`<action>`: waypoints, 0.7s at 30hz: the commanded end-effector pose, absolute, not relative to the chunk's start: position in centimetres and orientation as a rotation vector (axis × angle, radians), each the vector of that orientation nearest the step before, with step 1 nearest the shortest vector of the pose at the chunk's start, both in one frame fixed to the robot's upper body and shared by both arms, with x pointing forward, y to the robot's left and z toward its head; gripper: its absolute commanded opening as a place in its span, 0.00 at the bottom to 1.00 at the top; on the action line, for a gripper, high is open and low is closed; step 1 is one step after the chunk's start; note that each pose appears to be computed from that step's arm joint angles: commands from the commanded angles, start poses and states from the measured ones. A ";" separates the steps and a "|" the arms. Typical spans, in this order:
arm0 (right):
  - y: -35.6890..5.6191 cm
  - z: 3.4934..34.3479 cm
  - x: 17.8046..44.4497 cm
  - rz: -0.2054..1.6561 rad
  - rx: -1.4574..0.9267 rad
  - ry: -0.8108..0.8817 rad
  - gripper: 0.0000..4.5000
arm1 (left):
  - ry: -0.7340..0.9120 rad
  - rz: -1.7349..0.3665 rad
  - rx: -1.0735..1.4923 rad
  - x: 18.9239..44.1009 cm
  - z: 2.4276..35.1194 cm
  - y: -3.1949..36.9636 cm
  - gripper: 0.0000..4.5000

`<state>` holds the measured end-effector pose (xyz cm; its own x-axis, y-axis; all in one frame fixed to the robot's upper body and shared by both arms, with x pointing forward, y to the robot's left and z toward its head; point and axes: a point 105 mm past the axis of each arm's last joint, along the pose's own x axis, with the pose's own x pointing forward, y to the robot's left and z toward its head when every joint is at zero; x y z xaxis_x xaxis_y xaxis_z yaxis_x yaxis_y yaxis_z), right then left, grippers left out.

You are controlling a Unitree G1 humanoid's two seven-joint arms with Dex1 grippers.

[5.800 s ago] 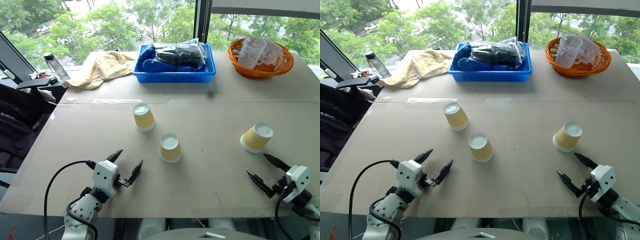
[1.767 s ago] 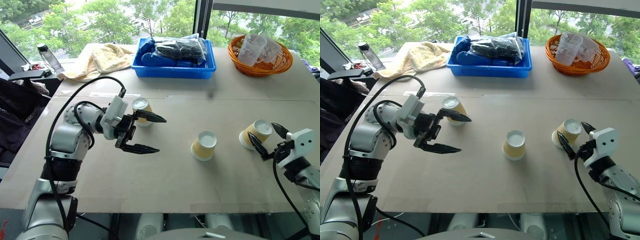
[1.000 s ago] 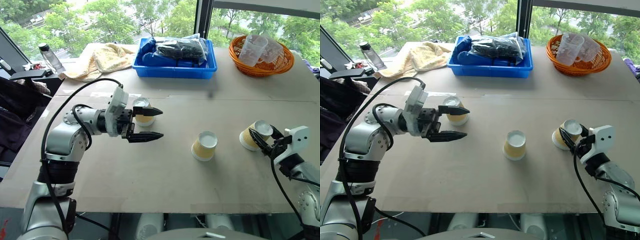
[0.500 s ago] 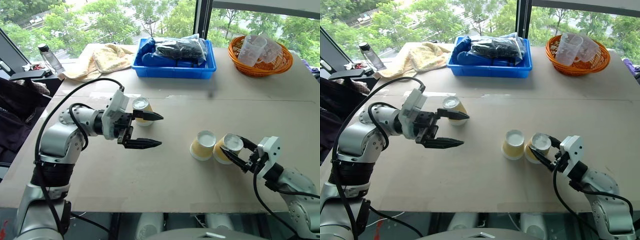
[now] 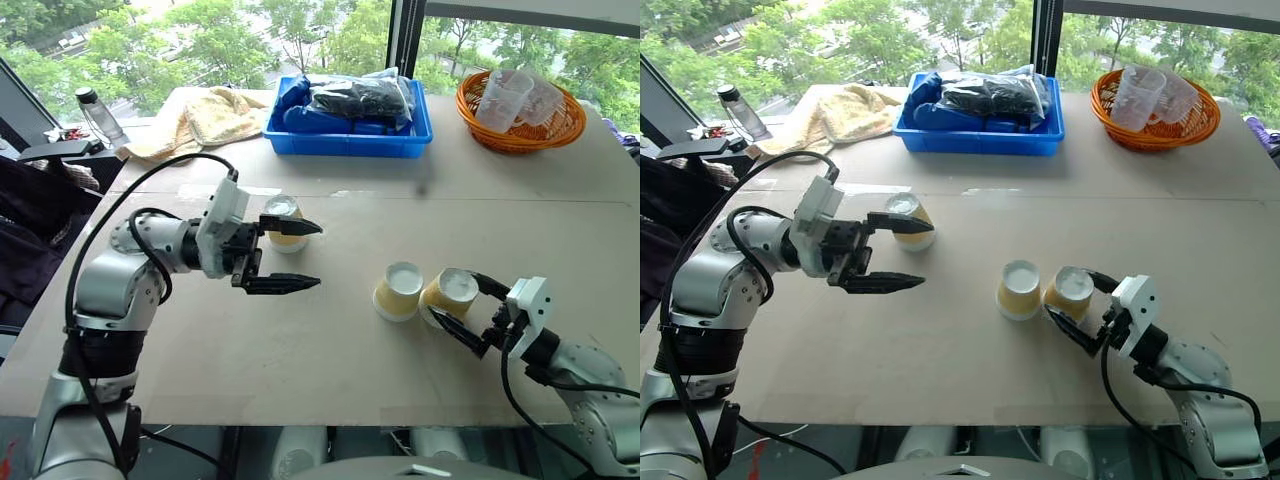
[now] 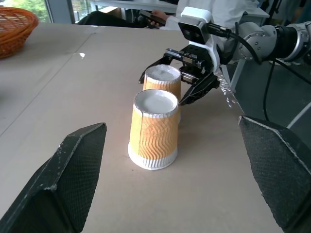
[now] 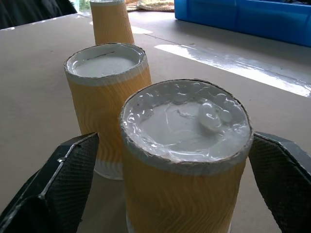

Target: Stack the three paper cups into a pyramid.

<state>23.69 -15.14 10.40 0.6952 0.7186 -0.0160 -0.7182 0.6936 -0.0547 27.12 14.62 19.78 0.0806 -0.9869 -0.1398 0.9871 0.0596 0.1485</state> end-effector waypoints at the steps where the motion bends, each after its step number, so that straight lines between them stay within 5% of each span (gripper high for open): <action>1: -16.1 13.9 22.8 0.797 -0.102 -0.143 0.99 | -0.186 -1.343 0.176 27.3 22.7 15.5 1.00; 6: -16.6 16.6 22.0 0.836 -0.199 -0.201 0.99 | -0.288 -1.080 0.083 28.7 23.8 16.9 1.00; 13: -15.6 19.4 21.4 1.015 -0.149 -0.182 0.99 | -0.268 -0.722 0.021 30.9 20.9 18.0 1.00; 21: -15.4 20.0 22.2 1.045 -0.132 -0.196 0.99 | -0.191 -0.597 0.067 32.4 17.4 18.3 1.00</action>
